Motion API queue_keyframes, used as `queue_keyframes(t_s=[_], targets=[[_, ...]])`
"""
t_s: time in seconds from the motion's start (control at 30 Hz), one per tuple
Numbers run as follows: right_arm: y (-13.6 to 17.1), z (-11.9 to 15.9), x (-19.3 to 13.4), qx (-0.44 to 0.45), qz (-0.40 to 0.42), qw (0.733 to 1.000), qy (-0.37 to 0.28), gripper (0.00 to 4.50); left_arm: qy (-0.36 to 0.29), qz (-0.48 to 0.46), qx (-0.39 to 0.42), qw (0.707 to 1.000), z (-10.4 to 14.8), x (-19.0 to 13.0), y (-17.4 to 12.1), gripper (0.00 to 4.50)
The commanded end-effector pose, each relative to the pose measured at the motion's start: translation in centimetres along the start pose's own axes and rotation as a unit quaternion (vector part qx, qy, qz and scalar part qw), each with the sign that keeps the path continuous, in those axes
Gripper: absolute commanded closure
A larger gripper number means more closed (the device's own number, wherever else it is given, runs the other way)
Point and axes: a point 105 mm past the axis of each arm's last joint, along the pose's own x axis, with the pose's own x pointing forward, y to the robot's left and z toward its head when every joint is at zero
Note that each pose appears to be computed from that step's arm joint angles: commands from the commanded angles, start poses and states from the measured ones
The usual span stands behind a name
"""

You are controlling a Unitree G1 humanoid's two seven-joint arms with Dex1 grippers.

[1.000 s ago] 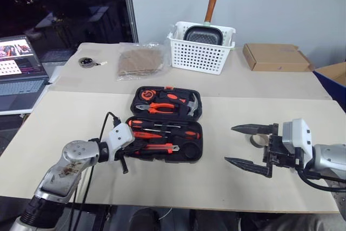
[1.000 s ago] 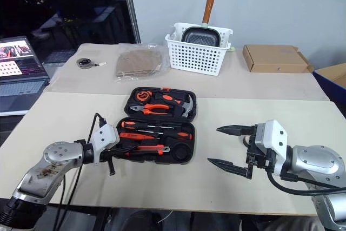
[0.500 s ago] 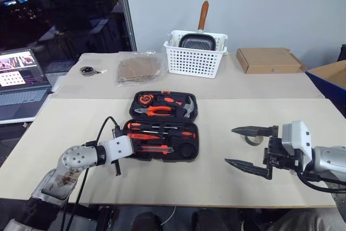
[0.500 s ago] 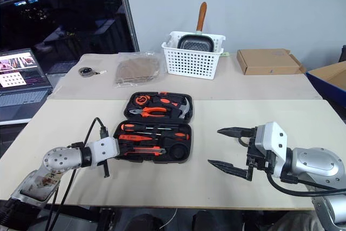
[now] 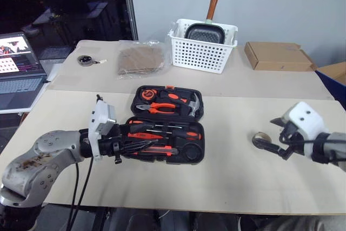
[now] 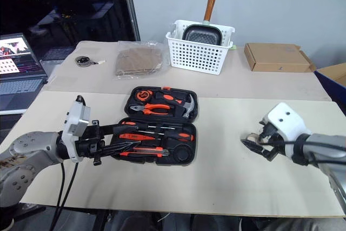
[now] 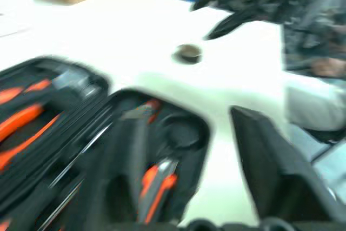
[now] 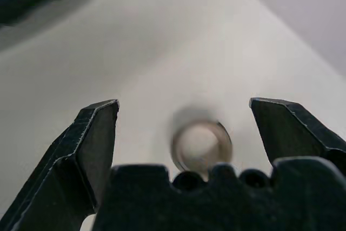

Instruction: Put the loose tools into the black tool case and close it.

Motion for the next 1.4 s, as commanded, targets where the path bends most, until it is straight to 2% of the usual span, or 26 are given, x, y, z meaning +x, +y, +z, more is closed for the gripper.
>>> queue_keyframes(t_s=[0.03,0.07,0.2,0.3,0.5,0.67,0.73,0.83,0.97,1.1,1.27,1.4], targets=[[-0.4,-1.7,1.1,0.025,0.012,0.998,0.063,0.0,-0.005,-0.031,0.016,0.999,1.6,1.2,-1.1,0.33],[-0.3,-2.1,1.6,0.032,0.019,0.996,0.078,0.0,-0.007,-0.035,0.018,0.999,2.0,1.4,-1.1,0.05],[0.0,-2.3,3.0,0.048,0.036,0.993,0.103,0.0,-0.007,-0.039,0.025,0.999,2.6,2.1,-1.3,0.05],[0.3,-3.0,4.0,0.041,0.04,0.99,0.125,0.66,-0.004,-0.034,0.031,0.999,2.6,2.3,-1.3,0.0],[-0.6,-4.3,5.3,0.02,0.011,0.988,0.155,2.75,-0.004,-0.02,0.029,0.999,2.3,2.2,-1.3,0.0],[-0.4,-3.6,5.5,-0.001,0.017,0.991,0.131,4.42,0.0,-0.019,0.028,0.999,2.0,1.8,-1.4,0.0],[-0.1,-2.5,5.4,-0.005,0.027,0.994,0.106,4.42,0.005,-0.019,0.025,0.999,1.8,1.6,-1.5,0.0],[4.8,3.9,3.5,-0.046,0.161,0.986,-0.011,4.42,0.013,-0.014,0.015,1.0,1.2,0.1,-2.1,0.0],[9.8,7.4,2.8,-0.122,0.253,0.957,-0.066,4.42,0.025,0.019,0.003,0.999,0.4,-2.2,-2.3,0.0],[13.3,8.8,3.5,-0.184,0.314,0.928,-0.076,4.42,0.047,0.049,-0.008,0.998,-0.6,-4.3,-2.7,0.0],[14.7,8.8,5.8,-0.252,0.328,0.909,-0.049,4.42,0.066,0.062,-0.004,0.996,-1.3,-5.2,-3.2,0.0],[15.1,8.9,6.9,-0.27,0.338,0.901,-0.037,4.42,0.069,0.073,0.0,0.995,-1.4,-5.4,-3.5,0.0]])
